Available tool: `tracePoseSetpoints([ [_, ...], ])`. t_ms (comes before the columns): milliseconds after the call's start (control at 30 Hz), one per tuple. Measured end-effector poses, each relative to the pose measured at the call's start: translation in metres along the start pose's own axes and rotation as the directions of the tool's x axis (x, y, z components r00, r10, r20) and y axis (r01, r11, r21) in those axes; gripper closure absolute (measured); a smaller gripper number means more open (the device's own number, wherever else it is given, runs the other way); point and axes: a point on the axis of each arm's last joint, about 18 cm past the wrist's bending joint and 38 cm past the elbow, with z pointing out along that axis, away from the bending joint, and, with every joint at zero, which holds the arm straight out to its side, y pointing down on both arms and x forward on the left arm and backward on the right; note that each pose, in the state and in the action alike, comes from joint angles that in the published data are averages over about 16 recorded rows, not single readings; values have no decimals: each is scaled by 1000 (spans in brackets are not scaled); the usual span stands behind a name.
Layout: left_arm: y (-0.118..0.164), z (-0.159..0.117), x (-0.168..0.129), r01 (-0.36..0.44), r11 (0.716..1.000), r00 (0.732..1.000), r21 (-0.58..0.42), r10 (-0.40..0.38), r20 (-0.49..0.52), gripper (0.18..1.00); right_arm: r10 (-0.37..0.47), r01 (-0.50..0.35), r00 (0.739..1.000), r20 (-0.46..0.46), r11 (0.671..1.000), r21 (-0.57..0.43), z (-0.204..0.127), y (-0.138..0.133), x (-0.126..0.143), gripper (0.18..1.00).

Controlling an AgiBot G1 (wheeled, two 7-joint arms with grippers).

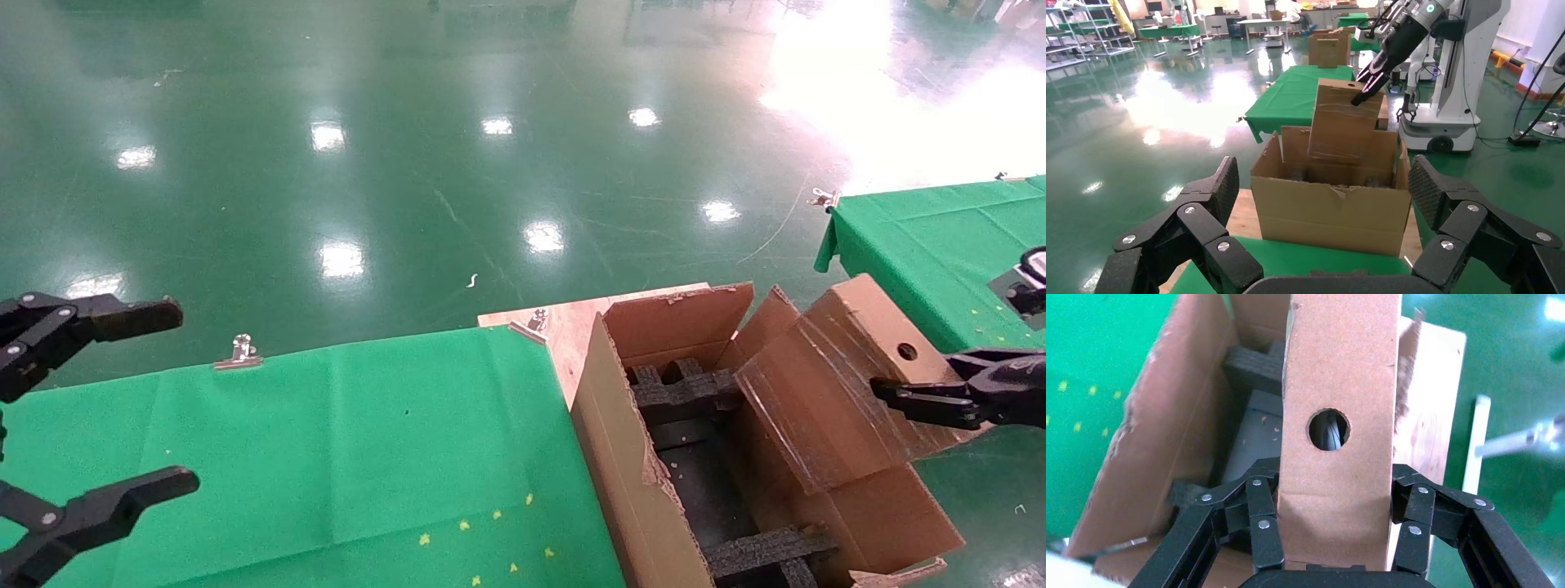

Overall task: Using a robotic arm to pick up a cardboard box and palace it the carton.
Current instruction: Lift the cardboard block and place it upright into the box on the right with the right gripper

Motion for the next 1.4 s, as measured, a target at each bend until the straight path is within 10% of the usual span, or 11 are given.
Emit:
tracePoseSetpoints([
  [733, 0, 0, 0, 0, 1000, 1000, 0, 0, 1, 183, 228, -233, 969, -92, 972, -42, 38, 23, 9, 838],
  [1400, 0, 0, 0, 0, 1000, 1000, 0, 0, 1, 183, 238, -253, 960, -150, 963, -96, 99, 46, 2, 840],
])
